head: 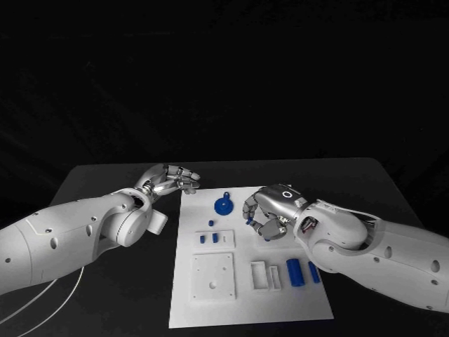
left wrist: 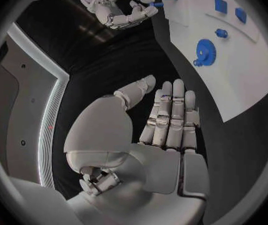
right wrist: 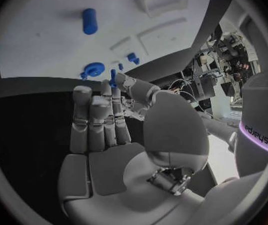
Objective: Assemble the parts on the task board
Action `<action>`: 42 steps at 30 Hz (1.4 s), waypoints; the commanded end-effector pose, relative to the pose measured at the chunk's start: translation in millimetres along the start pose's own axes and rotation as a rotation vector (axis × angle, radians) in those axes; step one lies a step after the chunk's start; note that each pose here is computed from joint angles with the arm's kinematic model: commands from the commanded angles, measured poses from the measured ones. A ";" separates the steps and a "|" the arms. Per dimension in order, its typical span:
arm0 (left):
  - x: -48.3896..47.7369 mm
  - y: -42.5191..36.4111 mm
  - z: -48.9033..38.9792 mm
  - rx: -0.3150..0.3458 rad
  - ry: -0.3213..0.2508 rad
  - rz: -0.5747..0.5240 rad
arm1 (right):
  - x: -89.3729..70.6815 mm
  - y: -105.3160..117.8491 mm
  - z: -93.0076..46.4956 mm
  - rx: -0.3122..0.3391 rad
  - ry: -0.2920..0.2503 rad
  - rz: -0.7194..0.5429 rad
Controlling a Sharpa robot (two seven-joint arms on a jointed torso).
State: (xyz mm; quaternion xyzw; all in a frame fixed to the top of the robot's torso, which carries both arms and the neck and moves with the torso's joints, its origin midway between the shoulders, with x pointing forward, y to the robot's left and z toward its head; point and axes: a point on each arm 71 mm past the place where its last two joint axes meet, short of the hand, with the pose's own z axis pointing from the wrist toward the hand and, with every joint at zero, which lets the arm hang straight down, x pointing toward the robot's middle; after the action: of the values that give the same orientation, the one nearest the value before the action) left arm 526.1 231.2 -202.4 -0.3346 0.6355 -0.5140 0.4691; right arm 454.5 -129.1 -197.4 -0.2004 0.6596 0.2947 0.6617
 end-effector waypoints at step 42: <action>15.1 -4.7 8.4 0.008 -0.007 -0.040 | 78.5 66.7 -1.3 -0.165 0.198 -0.069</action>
State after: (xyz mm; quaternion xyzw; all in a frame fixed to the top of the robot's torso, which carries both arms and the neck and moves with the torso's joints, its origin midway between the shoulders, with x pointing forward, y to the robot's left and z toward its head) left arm 528.7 214.9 -202.9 -0.3473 0.6278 -0.5197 0.4637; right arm 407.0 -71.0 -265.4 -0.2921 0.6885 0.3118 0.5860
